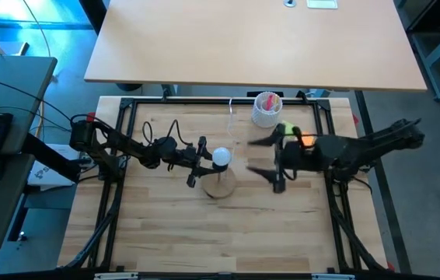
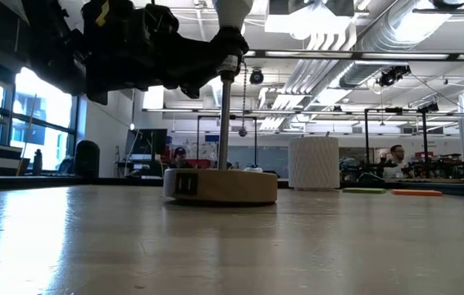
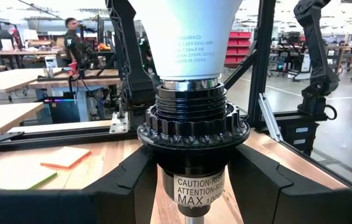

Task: Screw lightbulb
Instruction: Insert the light bulb into the lamp

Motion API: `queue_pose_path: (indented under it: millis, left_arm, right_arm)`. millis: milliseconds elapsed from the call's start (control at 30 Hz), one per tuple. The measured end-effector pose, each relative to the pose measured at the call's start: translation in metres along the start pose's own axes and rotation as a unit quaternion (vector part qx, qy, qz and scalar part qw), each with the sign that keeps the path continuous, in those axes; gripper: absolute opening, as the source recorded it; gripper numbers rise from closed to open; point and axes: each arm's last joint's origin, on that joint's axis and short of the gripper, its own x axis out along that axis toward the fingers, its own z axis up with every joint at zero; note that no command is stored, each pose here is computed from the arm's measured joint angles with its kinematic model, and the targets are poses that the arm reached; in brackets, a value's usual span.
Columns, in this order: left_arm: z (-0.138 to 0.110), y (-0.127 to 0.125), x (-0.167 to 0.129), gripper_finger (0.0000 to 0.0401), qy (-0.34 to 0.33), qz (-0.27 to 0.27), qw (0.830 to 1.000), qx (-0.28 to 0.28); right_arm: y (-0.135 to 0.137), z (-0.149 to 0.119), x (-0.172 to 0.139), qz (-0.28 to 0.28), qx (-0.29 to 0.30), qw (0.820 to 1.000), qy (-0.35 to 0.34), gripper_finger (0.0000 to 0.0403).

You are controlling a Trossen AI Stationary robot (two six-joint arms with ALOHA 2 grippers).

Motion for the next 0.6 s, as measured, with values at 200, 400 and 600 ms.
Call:
queue_pose_path:
  millis: [200,400,600]
  left_arm:
    - [0.000,0.000,0.000,0.0159,0.000,0.000,1.000,-0.002]
    - [0.000,0.000,0.000,0.0159,0.001,0.000,1.000,-0.002]
    - [0.000,0.001,0.000,0.0159,0.000,0.001,1.000,-0.002]
  right_arm:
    - [0.010,-0.033,0.009,0.127,0.015,0.992,-0.017,0.0314]
    - [0.003,-0.050,0.010,0.083,-0.015,0.996,-0.031,0.0314]
    - [-0.011,-0.057,0.012,-0.042,-0.009,0.999,0.006,0.0314]
